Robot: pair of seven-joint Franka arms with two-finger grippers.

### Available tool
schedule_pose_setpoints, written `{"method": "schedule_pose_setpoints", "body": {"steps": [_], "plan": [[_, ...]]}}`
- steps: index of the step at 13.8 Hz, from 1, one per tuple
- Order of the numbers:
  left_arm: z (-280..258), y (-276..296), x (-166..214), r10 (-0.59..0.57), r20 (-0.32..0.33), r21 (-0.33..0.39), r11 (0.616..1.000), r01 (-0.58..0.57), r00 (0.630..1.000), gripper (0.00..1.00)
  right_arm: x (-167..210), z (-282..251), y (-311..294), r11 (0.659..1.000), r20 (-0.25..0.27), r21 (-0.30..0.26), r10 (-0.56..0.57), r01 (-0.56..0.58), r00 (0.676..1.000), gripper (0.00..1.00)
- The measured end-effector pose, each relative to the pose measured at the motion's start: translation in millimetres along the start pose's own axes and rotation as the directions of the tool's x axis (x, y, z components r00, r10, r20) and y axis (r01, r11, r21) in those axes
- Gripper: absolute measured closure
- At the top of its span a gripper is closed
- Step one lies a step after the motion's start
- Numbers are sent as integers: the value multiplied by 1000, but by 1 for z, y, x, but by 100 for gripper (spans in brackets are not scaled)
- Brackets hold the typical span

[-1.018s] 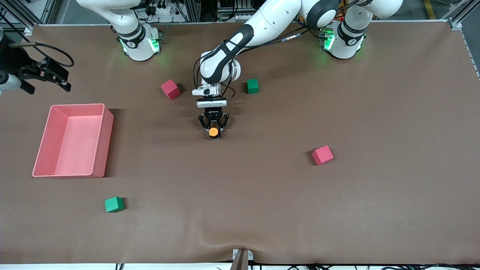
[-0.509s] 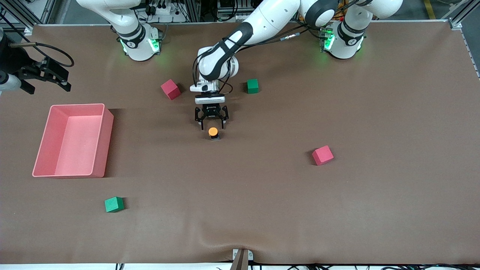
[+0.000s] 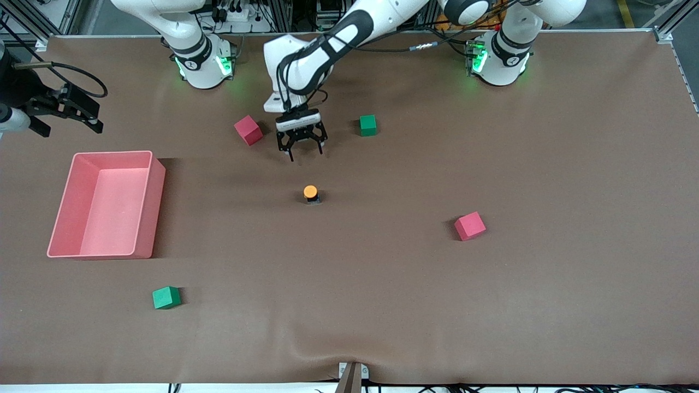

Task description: Place and upright button with both arms

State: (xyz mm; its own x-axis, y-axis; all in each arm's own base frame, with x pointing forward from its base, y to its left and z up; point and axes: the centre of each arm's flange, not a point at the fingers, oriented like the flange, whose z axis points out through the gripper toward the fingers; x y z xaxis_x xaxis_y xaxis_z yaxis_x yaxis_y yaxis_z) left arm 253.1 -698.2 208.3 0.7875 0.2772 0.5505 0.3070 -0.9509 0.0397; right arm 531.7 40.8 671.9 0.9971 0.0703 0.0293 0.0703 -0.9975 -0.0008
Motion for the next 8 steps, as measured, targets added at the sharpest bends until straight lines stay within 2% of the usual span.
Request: {"method": "schedule_pose_setpoints", "body": {"steps": [4, 8], "plan": [[-68, 5, 67, 9, 145, 15, 1000, -11, 989, 0, 0, 0, 1, 1000, 0, 0, 1, -1, 1000, 0], [-119, -17, 213, 20, 280, -7, 1000, -19, 960, 0, 0, 0, 1, 1000, 0, 0, 1, -1, 1000, 0]]}}
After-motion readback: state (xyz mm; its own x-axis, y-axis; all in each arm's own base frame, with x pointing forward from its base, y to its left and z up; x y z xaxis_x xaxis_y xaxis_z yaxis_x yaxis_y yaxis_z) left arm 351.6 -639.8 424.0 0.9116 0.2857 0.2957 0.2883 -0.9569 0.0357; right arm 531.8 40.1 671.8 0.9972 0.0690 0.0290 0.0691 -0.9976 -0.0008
